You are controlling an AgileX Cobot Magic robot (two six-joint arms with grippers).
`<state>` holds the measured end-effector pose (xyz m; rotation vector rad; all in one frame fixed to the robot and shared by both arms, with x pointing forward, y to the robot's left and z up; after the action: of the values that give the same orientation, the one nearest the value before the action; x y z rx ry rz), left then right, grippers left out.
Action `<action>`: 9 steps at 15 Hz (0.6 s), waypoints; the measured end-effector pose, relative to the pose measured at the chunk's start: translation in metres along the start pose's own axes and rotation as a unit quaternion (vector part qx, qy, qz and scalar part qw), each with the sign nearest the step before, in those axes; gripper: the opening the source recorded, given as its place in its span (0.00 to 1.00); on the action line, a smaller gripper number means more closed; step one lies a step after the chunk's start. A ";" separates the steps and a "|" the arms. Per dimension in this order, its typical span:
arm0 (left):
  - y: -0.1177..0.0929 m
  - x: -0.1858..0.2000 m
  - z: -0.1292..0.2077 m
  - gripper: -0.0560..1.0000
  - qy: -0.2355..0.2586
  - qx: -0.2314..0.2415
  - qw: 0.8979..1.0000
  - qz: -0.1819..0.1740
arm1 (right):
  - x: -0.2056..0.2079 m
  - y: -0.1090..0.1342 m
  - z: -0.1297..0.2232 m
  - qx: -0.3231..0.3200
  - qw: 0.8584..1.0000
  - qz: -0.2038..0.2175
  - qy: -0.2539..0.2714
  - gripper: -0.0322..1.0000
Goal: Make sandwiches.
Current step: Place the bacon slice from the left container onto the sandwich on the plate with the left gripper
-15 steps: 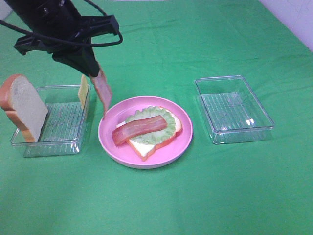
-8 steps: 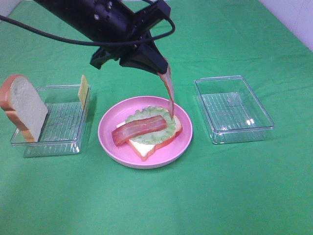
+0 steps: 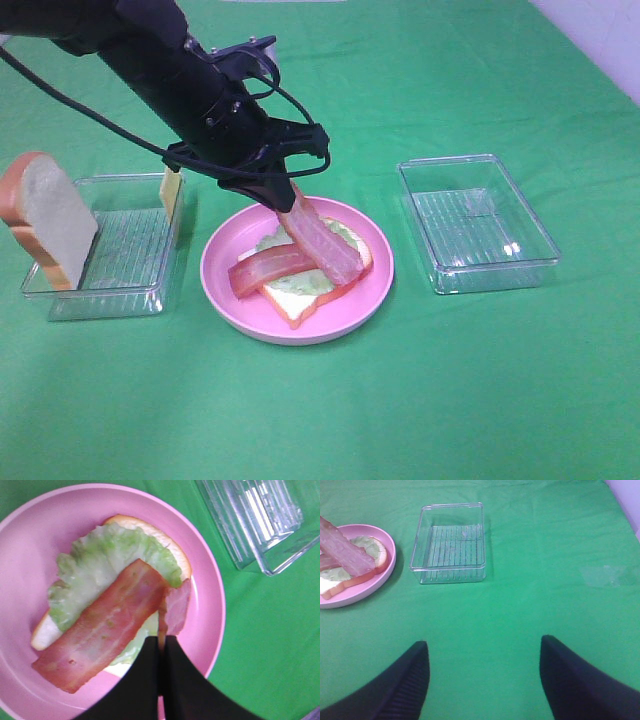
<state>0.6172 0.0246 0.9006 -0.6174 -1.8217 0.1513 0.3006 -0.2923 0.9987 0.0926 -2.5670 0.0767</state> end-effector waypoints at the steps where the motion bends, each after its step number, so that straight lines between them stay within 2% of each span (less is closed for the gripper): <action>1: 0.003 0.000 0.000 0.05 0.000 -0.008 1.000 -0.009 | 0.000 0.000 0.000 0.000 1.000 0.000 0.000 0.62; 5: 0.006 -0.001 0.000 0.07 0.001 0.005 1.000 -0.015 | 0.000 0.000 0.000 0.000 1.000 0.000 0.000 0.62; 6: 0.006 -0.001 0.000 0.17 0.001 0.016 1.000 -0.016 | 0.000 0.000 0.000 0.000 1.000 0.000 0.000 0.62; 7: 0.007 -0.001 0.000 0.31 0.001 0.029 0.999 -0.018 | 0.000 0.000 0.000 0.000 1.000 0.000 0.000 0.62; 8: 0.007 -0.001 0.000 0.31 0.001 0.029 0.999 -0.018 | 0.000 0.000 0.000 0.000 1.000 0.000 0.000 0.62; 9: 0.008 -0.001 0.001 0.47 0.001 0.032 0.999 -0.021 | 0.000 0.000 0.000 0.000 1.000 0.000 0.000 0.62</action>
<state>0.6193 0.0311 0.8967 -0.5334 -1.8185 0.1804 0.3006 -0.2923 0.9987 0.0926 -2.5670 0.0767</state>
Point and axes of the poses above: a point on each arm's last joint axis where the gripper is mounted, x pointing back along that axis away from the gripper, y along the wrist's bending axis when the last joint is at zero, z = x × y, the point moved 9 cm from there along -x, pointing out along that axis toward the gripper, and after that the axes turned 1 degree about x, right-handed, at the moved point
